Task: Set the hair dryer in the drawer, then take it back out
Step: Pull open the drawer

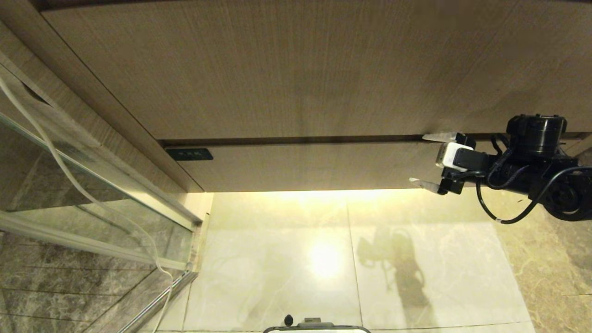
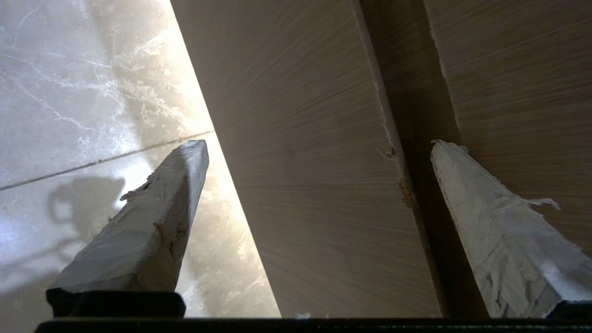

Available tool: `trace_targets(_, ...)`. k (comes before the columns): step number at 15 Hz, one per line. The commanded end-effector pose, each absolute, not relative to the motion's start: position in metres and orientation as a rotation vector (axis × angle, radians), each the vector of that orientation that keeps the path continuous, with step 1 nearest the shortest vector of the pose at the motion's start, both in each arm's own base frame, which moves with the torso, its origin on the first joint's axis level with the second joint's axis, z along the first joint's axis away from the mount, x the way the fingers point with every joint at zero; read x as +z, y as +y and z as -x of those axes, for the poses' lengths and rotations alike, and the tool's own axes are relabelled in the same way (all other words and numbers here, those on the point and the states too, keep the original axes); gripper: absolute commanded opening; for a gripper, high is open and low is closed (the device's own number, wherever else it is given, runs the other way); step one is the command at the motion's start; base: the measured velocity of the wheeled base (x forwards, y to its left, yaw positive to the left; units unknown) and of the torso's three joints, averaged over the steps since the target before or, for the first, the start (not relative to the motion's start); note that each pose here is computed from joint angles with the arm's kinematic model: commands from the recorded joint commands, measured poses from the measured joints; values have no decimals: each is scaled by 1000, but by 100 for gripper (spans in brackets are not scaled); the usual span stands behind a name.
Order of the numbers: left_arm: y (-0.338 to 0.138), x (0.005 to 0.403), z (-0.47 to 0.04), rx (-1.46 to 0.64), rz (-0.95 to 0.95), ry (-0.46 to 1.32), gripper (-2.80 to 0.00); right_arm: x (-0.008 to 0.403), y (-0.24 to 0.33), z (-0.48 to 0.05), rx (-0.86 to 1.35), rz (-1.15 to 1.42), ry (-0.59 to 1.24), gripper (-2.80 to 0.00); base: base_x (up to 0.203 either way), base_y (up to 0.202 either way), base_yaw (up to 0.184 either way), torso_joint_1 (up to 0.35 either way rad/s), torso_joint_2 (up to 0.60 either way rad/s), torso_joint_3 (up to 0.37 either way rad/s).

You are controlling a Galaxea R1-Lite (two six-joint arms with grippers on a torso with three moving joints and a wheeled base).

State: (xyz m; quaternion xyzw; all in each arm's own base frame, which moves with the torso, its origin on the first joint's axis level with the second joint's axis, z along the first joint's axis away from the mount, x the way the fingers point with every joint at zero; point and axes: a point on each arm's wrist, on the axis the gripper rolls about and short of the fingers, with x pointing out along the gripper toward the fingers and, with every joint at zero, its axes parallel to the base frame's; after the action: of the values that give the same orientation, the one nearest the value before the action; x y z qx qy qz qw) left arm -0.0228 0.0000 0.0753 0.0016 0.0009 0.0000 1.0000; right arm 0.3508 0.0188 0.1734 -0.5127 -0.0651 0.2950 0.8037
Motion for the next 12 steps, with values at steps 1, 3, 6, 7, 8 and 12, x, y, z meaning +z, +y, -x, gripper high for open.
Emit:
trace_targets(1, 0, 75, 23, 0, -3, 3, -280, 172, 19, -351, 638, 1102, -137, 0, 0, 0, 0, 0, 0, 0)
trace_targets(3, 0, 75, 23, 0, -5, 2, -280, 167, 19, -354, 647, 1097, -119, 0, 0, 0, 0, 0, 0, 0)
trace_targets(6, 0, 75, 23, 0, -3, 2, -280, 166, 18, -355, 621, 1102, -96, 0, 0, 0, 0, 0, 0, 0)
trace_targets(7, 0, 75, 23, 0, -3, 3, -280, 166, 18, -356, 619, 1103, -103, 0, 0, 0, 0, 0, 0, 0)
trace_targets(8, 0, 75, 23, 0, -3, 0, -280, 167, 18, -357, 615, 1099, -104, 0, 0, 0, 0, 0, 0, 0)
trace_targets(12, 0, 75, 23, 0, -3, 2, -280, 166, 18, -358, 615, 1099, -104, 0, 0, 0, 0, 0, 0, 0)
